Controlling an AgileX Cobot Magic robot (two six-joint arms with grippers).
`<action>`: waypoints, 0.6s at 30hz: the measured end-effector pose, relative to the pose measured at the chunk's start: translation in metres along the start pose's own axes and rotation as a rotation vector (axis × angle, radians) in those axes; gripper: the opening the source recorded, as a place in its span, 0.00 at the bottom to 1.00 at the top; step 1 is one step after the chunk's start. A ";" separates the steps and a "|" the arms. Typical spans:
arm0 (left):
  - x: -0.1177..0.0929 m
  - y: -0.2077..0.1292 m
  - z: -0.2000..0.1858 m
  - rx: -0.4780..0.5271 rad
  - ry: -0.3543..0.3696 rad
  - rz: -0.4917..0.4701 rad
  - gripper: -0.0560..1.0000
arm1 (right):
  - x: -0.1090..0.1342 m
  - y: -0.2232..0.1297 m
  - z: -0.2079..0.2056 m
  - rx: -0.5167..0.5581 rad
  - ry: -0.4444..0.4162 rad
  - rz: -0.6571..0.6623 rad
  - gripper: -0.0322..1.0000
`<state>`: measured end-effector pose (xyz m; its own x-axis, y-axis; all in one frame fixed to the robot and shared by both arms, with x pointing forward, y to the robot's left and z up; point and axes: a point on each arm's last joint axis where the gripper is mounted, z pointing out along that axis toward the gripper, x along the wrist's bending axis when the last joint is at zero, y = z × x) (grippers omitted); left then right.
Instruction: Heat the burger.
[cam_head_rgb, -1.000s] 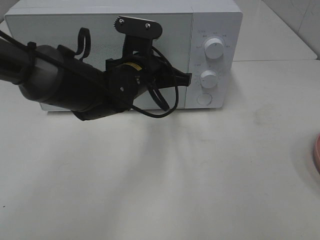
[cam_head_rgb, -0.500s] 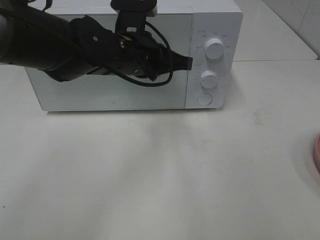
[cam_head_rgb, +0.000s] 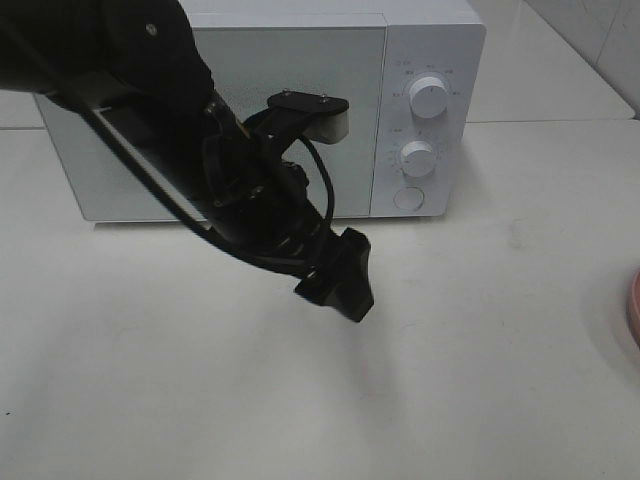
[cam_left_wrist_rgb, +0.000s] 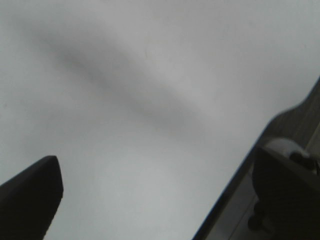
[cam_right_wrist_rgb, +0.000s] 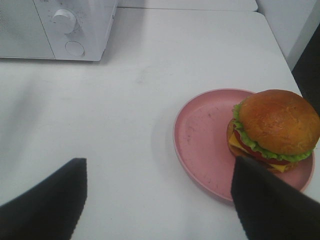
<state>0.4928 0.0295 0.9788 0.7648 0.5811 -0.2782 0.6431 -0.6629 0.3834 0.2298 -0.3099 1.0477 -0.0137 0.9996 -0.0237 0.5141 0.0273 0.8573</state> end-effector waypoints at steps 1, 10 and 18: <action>0.000 0.000 0.000 0.000 0.000 0.000 0.97 | 0.000 0.000 0.000 0.000 0.000 0.000 0.77; 0.006 -0.017 -0.062 0.111 0.181 -0.009 0.99 | 0.000 0.000 0.000 0.000 0.000 0.000 0.77; 0.063 -0.045 -0.117 0.154 0.320 -0.338 0.99 | 0.000 0.000 0.000 0.000 0.000 0.000 0.77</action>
<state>0.5076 0.1506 1.0471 0.4779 0.8756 -0.0702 0.8698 -0.4605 0.1770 0.2298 -0.3099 1.0477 -0.0137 0.9996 -0.0237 0.5141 0.0273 0.8573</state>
